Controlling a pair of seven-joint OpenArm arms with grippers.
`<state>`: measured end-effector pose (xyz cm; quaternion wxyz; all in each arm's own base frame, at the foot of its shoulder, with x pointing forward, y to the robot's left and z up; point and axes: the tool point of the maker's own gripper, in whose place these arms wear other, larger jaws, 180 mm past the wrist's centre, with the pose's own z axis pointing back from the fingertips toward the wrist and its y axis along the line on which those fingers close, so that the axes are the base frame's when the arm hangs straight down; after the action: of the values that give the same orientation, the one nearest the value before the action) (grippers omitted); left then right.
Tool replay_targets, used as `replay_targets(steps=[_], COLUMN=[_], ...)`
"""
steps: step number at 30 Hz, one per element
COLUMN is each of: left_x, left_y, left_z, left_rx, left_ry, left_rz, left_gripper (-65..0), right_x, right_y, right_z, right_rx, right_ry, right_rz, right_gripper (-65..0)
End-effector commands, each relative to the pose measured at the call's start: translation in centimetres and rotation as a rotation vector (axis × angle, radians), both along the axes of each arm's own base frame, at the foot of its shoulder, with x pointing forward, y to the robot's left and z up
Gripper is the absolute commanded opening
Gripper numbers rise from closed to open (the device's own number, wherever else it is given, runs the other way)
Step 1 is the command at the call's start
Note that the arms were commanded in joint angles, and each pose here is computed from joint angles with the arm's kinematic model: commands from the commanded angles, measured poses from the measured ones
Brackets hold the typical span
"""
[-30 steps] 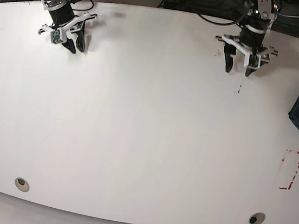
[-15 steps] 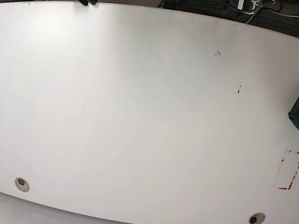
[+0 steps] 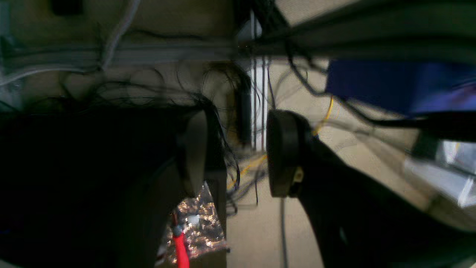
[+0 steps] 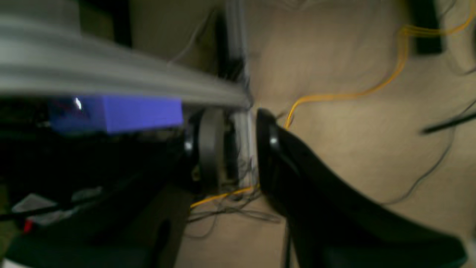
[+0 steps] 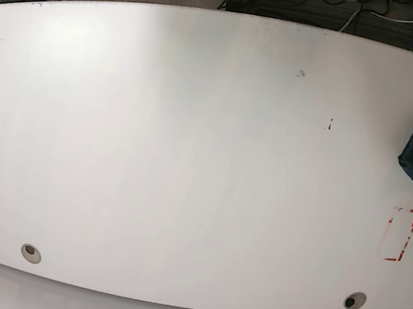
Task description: Fold the T-shirt properly
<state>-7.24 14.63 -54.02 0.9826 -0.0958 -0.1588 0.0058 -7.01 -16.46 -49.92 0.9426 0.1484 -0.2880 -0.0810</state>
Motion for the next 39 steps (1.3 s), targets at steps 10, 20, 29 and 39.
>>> replay_targets(steps=[10,20,29,39], left_x=[0.9,4.0,7.8,9.0], left_y=[-1.4,-1.8,0.1,0.8], left_z=[-7.1,-10.5,-11.9,-11.9], left_rx=[-0.04,-0.053,0.05,0.087], left_ry=[0.138,0.224,0.248,0.233], left_rz=[-0.004,0.011,0.053,0.063], left_gripper=[-41.1,-41.1,-41.1,-41.1], right_x=[0.9,3.5,7.4,9.4], right_y=[0.0,-1.1,-1.6,-1.6], right_z=[-8.0,-12.4,-14.0,-14.2], right_rx=[-0.033,-0.08,-0.182,-0.196], right_ry=[0.132,0.232,0.248,0.254], right_rz=[-0.021,-0.002,0.109,0.14], right_gripper=[-50.6,-50.6,-49.8,-49.8])
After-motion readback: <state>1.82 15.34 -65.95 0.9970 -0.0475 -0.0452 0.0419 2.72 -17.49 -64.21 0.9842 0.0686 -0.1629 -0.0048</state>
